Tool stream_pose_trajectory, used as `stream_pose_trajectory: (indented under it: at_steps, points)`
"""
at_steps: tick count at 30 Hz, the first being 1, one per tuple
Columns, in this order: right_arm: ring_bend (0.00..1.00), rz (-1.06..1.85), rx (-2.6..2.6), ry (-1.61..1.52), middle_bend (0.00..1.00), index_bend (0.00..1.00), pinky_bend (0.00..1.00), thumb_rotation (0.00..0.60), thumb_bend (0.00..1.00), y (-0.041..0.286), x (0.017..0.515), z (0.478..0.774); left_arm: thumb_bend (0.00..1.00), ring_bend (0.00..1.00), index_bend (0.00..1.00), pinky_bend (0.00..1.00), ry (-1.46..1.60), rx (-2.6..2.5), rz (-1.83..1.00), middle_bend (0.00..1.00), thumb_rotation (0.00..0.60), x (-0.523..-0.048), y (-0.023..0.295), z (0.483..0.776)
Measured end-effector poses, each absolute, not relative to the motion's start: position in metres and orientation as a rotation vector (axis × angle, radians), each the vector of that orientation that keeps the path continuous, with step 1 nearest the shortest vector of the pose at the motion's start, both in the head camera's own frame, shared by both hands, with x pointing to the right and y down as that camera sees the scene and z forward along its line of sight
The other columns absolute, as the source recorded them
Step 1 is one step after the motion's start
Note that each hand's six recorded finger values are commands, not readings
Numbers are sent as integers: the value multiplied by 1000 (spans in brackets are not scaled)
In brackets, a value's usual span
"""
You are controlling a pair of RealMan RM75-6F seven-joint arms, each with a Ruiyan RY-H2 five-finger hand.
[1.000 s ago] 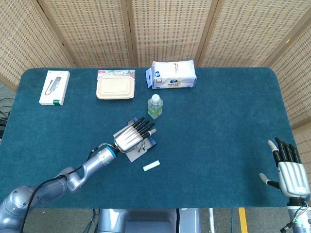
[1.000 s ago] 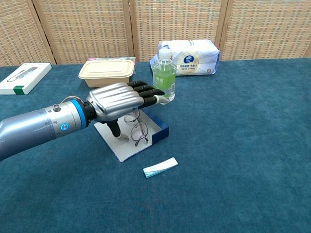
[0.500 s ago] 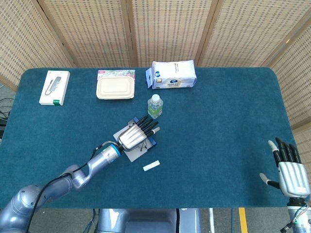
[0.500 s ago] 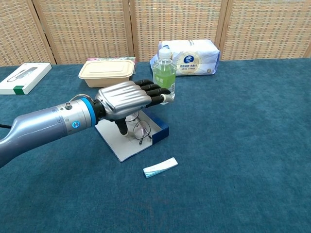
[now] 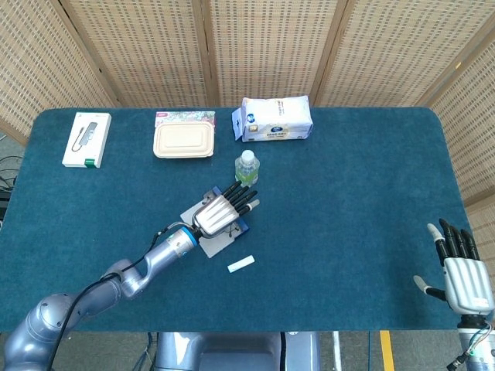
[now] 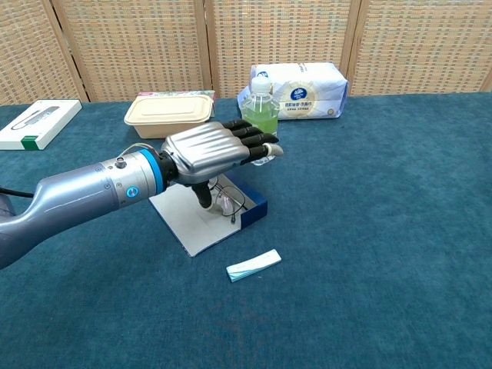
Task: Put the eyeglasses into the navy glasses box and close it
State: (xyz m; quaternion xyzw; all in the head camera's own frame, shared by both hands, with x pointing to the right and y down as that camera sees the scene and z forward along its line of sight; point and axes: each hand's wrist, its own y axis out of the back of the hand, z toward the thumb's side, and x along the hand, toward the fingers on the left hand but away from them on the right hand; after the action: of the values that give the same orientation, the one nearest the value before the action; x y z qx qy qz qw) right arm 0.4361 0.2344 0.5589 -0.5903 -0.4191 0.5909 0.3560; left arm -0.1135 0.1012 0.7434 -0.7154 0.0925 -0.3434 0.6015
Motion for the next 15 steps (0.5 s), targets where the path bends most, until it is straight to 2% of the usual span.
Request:
stream_pose_trajectory:
  at_steps: [10,15]
  points:
    - [0,1528,-1525,-1085,0,10,0,600,208,235,437,559,155,0,6,0,229,-1701,-770,0,600,-138,105,732]
    - [0,1527,-1527,-1082,0,9,0,600,208,235,436,559,198,0,154,0,233,-1759,-777,0,600,-171,109,726]
